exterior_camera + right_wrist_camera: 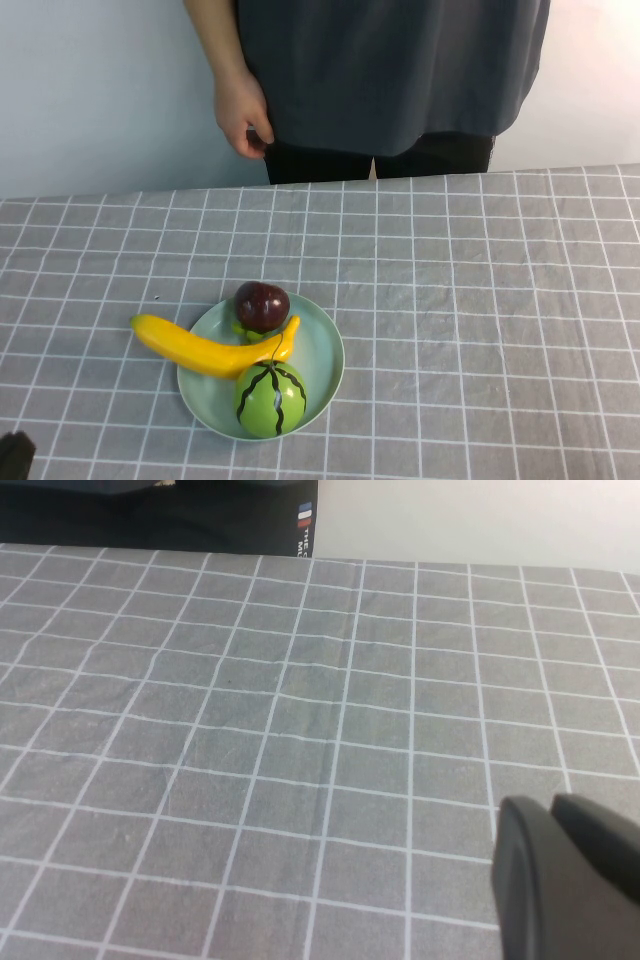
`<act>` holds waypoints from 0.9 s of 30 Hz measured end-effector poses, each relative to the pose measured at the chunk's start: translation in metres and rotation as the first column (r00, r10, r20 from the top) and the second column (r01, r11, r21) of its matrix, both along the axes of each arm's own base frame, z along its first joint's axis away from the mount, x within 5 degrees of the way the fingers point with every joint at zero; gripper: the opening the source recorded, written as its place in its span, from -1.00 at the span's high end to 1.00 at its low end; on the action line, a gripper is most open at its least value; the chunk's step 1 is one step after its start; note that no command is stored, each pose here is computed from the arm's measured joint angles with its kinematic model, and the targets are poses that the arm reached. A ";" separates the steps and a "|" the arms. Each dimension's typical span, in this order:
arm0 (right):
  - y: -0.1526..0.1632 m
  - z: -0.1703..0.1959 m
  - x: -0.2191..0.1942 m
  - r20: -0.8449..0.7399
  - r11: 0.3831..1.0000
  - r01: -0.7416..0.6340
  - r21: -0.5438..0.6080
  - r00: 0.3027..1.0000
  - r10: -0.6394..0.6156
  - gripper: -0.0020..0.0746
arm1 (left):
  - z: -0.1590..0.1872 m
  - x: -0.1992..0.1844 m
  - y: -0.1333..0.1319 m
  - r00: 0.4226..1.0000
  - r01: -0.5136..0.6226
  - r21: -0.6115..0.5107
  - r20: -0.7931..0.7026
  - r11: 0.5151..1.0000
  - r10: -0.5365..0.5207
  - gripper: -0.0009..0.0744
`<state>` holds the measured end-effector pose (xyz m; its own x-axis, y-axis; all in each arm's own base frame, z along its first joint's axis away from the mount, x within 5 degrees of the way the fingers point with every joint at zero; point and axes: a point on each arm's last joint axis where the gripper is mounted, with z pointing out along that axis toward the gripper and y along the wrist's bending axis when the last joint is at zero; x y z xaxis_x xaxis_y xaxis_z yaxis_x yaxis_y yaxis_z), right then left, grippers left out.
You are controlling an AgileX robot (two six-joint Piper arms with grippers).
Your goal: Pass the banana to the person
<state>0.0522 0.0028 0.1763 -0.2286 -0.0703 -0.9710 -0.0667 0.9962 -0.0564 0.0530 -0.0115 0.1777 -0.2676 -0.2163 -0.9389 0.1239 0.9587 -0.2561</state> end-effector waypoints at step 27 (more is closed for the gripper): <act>0.000 0.000 0.000 0.000 1.000 0.000 0.000 1.000 0.000 0.96 | 0.084 0.010 -0.023 0.935 0.197 -0.091 -0.282 0.976 -0.215 0.99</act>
<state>0.0522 0.0028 0.1763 -0.2286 -0.0703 -0.9710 -0.0667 0.9962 -0.0564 0.0629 -0.0344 0.2620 -0.5701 -0.1809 -0.8014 0.2294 0.9016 -0.3667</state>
